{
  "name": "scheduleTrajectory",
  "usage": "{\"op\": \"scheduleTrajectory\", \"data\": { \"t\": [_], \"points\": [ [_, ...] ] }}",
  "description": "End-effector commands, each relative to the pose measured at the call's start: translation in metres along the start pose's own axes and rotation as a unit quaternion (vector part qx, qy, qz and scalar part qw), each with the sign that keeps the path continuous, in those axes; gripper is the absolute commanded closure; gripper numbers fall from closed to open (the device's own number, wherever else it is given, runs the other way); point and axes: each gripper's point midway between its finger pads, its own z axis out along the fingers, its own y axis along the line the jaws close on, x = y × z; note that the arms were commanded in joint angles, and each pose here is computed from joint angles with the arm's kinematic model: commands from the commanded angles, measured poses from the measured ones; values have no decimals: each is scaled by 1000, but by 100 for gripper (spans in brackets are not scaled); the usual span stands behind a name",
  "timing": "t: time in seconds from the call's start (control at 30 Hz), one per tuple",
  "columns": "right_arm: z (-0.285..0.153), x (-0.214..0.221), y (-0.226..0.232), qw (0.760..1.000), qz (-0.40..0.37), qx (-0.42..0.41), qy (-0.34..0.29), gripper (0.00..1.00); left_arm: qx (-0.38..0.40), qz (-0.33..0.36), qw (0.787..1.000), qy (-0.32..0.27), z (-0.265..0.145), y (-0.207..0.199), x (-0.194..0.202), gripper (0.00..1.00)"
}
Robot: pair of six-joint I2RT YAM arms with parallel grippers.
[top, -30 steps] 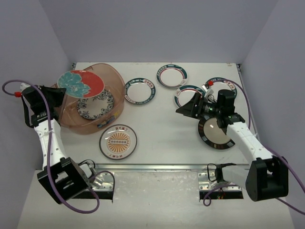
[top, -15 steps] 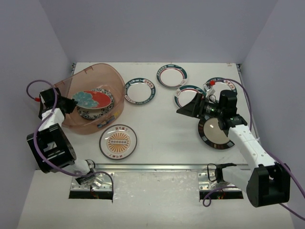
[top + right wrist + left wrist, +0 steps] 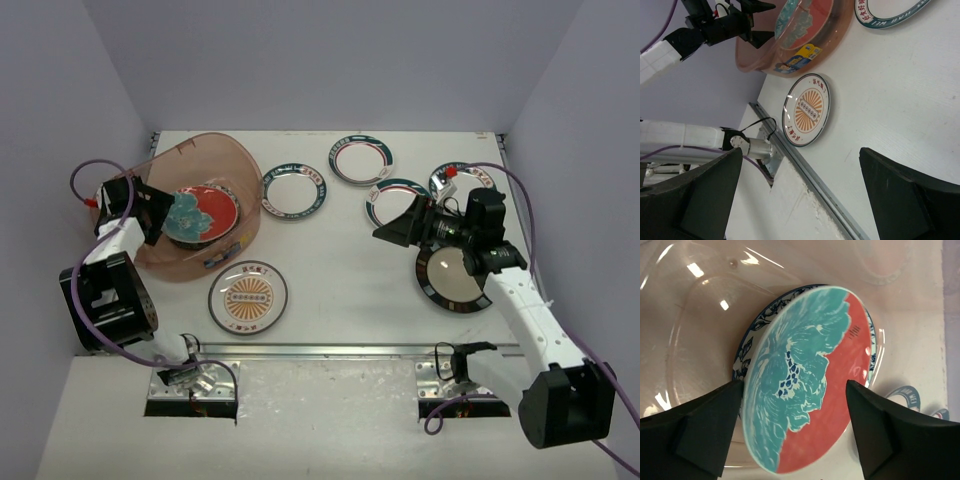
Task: Place the plates into the plastic bin on the countertop
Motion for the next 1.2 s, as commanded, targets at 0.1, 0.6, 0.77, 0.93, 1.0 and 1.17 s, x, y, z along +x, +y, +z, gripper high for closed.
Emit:
{"op": "scheduleTrajectory", "data": {
  "t": [0.1, 0.6, 0.77, 0.93, 1.0, 1.17],
  "points": [
    [-12, -19, 15, 998, -49, 19, -22, 1, -15, 32, 999, -34, -3, -21, -23, 0],
    [-64, -50, 2, 968, -110, 212, -81, 1, 189, 164, 952, -178, -204, -173, -14, 0],
    [-105, -59, -7, 932, -130, 310, -137, 1, 349, 269, 897, -43, -247, -223, 97, 0],
    [-136, -66, 1, 906, -153, 350, -183, 1, 448, 346, 812, 142, -247, -230, 273, 0],
    [-151, -69, 3, 891, -160, 374, -202, 1, 476, 349, 776, 222, -248, -223, 332, 0],
    [-161, -65, 22, 892, -176, 356, -215, 1, 465, 359, 740, 328, -235, -199, 445, 0]
  ]
}}
